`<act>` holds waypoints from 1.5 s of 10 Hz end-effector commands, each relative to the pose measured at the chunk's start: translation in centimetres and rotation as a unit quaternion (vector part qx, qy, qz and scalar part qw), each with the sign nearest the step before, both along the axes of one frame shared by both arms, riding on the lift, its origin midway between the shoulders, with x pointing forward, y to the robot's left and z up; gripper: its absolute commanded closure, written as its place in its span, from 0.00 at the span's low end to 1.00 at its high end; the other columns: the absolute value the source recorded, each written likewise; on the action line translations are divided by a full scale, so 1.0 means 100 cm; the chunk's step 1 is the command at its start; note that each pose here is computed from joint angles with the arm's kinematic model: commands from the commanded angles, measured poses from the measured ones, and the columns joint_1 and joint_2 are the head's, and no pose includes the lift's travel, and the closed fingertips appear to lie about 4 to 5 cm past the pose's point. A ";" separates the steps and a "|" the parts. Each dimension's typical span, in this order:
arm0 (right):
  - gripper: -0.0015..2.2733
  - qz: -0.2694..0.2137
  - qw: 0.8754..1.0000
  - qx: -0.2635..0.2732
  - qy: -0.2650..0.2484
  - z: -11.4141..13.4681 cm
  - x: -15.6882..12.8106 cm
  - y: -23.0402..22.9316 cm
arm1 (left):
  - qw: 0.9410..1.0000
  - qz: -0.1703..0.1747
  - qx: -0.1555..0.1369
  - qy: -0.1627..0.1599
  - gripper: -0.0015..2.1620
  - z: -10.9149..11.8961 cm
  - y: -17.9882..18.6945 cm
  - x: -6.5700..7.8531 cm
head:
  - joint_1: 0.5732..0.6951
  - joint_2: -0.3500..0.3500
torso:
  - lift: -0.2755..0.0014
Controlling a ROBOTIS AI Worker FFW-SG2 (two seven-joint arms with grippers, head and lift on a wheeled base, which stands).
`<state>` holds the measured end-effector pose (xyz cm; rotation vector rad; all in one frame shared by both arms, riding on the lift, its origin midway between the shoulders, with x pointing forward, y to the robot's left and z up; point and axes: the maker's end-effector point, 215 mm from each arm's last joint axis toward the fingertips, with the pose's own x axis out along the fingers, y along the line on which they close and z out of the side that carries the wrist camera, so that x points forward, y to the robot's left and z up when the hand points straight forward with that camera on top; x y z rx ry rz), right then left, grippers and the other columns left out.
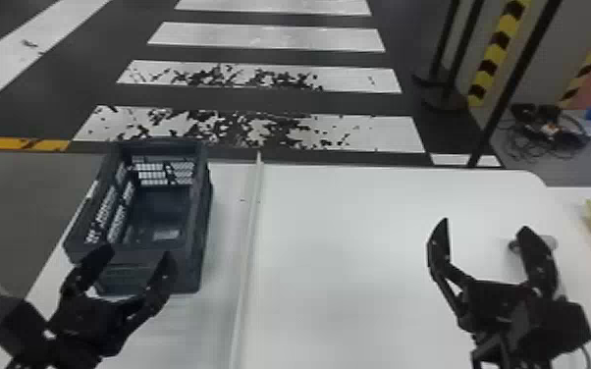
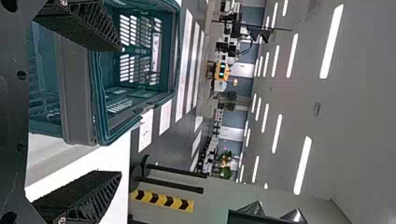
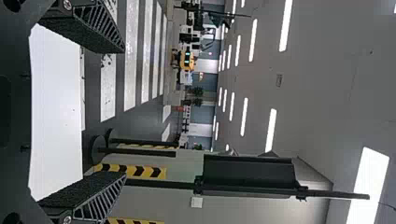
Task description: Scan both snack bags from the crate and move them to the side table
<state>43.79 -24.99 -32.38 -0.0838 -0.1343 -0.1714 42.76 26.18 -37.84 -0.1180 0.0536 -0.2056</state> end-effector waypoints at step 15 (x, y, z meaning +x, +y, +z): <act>0.02 0.024 0.998 0.039 0.040 -0.061 -0.033 0.048 | 1.000 -0.002 0.008 0.010 0.03 -0.019 -0.019 -0.017 | 1.00 0.58 | 0.64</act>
